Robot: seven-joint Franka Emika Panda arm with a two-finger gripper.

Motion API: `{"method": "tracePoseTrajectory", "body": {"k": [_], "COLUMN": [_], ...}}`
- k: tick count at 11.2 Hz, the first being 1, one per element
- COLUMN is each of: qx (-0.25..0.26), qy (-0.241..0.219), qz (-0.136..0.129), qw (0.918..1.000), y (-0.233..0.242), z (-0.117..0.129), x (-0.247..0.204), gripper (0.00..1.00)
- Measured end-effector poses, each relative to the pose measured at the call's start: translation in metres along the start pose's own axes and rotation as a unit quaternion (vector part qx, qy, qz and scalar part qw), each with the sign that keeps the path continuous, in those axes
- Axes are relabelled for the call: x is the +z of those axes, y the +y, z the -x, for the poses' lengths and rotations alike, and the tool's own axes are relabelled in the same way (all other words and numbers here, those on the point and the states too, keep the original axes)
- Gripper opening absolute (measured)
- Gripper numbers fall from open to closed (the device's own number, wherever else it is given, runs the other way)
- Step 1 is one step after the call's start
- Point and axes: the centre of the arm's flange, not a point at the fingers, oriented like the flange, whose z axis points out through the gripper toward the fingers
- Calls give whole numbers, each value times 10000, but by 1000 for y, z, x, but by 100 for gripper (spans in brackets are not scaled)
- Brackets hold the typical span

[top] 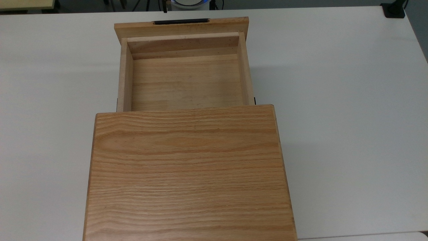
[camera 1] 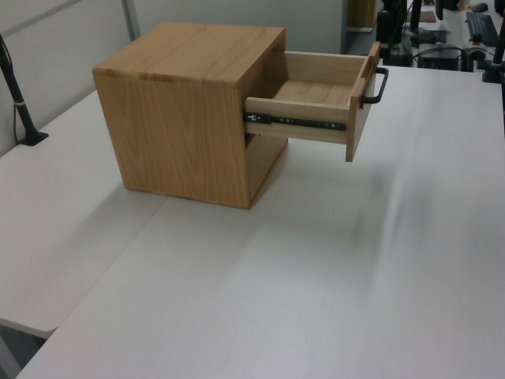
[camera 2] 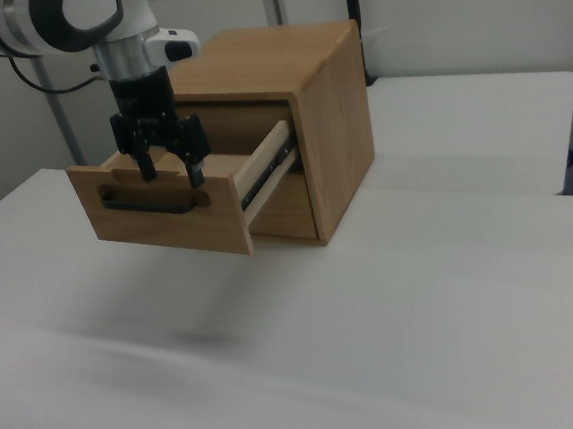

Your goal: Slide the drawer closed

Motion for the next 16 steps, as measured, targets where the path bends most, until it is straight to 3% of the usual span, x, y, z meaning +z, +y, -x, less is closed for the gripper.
{"method": "tracePoseTrajectory", "body": {"k": [16], "qx": [182], "qy": [43], "qz": [-7], "qw": [9998], "y": [20], "z": [1], "x": [-4], "gripper": [100]}}
